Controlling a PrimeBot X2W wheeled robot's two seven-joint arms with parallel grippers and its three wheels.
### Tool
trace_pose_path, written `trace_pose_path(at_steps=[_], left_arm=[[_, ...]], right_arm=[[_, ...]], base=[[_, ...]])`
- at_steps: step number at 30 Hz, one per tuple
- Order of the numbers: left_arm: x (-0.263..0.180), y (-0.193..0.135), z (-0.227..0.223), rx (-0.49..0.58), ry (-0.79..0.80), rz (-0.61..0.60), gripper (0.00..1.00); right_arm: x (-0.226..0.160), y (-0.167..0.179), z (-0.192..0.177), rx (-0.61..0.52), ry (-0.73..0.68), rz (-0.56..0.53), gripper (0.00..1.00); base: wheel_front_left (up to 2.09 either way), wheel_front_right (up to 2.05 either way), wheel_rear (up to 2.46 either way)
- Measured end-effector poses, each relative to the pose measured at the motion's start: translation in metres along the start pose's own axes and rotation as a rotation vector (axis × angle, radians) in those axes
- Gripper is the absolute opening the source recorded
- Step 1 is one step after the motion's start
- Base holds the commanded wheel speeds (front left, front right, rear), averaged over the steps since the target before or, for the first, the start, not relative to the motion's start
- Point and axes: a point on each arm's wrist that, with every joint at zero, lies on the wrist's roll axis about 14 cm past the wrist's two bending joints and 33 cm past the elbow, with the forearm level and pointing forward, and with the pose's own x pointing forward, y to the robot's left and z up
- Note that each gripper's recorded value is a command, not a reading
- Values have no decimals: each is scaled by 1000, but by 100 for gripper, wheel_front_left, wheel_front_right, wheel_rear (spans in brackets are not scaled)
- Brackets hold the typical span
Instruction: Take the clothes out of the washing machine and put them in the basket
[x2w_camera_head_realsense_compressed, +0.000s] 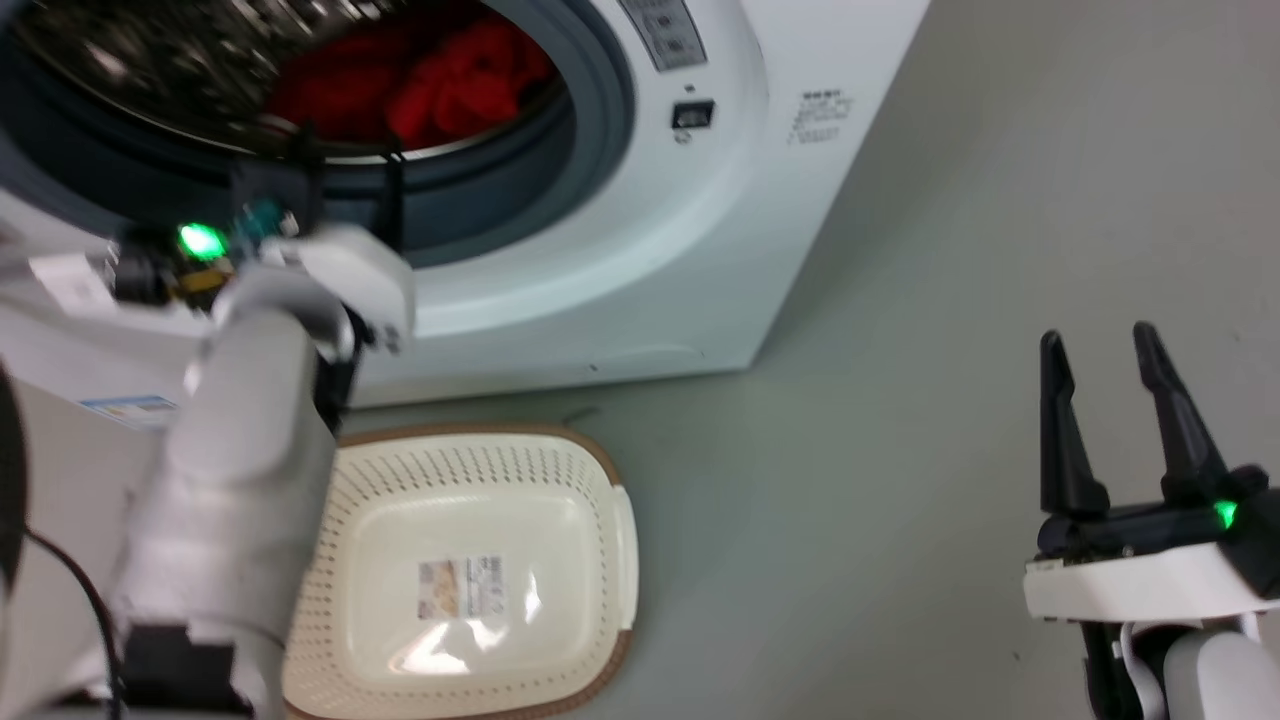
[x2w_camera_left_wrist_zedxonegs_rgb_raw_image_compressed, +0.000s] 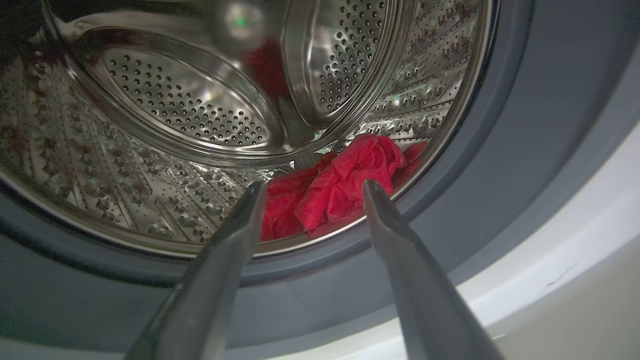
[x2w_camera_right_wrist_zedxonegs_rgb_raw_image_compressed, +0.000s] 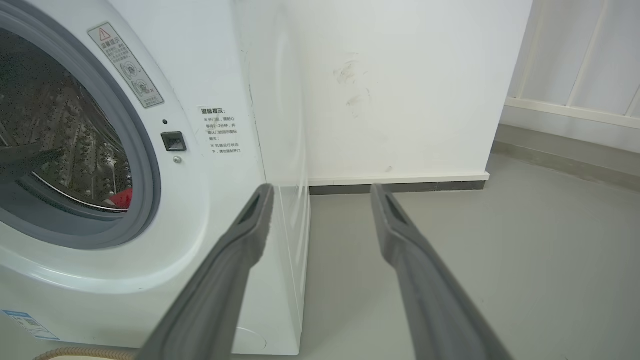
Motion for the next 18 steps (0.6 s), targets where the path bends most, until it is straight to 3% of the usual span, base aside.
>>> trace_pose_path(at_steps=[8, 18], left_arm=[[83, -8, -29, 74, 140, -90, 100], [167, -11, -80, -32, 336, -98, 100]], right_arm=[[19, -22, -33, 12, 67, -62, 100], [25, -48, -78, 27, 173, -141, 100]], base=[[0, 0, 0], [0, 0, 0]])
